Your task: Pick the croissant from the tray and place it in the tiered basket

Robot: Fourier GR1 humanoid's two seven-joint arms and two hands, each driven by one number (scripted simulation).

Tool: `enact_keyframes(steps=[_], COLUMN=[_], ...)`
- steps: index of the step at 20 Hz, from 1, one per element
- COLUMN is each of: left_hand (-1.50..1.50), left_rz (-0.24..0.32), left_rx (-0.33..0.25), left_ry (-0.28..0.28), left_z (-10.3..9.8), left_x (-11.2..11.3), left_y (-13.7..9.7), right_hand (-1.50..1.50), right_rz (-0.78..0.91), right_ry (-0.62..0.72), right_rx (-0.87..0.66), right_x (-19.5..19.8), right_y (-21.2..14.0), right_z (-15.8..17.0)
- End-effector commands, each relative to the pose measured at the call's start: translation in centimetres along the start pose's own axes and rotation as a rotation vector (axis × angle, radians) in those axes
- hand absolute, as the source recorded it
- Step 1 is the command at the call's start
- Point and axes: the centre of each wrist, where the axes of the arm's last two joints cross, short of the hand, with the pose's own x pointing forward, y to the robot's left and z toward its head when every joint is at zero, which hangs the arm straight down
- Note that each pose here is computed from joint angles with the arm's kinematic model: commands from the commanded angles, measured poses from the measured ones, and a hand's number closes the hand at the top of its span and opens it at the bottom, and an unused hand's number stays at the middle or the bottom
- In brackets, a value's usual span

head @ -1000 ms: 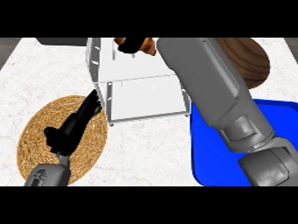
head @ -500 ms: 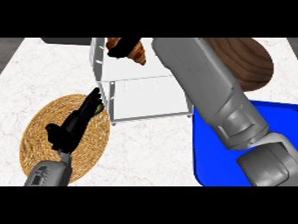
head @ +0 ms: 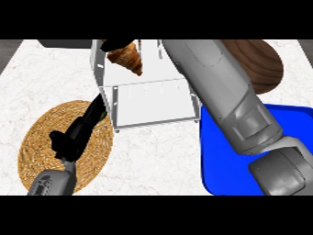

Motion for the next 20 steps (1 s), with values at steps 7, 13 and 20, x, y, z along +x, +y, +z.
enact_keyframes(steps=[7, 13, 20], left_hand=[0.0, 0.0, 0.0], left_rz=[0.005, 0.009, 0.02], left_rx=[0.039, 0.039, 0.039], left_ry=[0.01, 0.001, 0.003], left_z=[0.7, 0.9, 2.2], left_x=[-0.4, 0.1, -0.5], left_y=[1.0, 0.6, 0.3], right_hand=[-1.5, -1.5, -1.5], right_rz=[-0.062, -0.225, -0.239], right_ry=[-0.125, -0.214, -0.236], right_rx=[-0.538, -0.685, -0.687], right_x=[-0.3, -4.3, -10.4], right_y=[-8.0, -16.0, -26.8], right_z=[1.2, 3.5, 9.9])
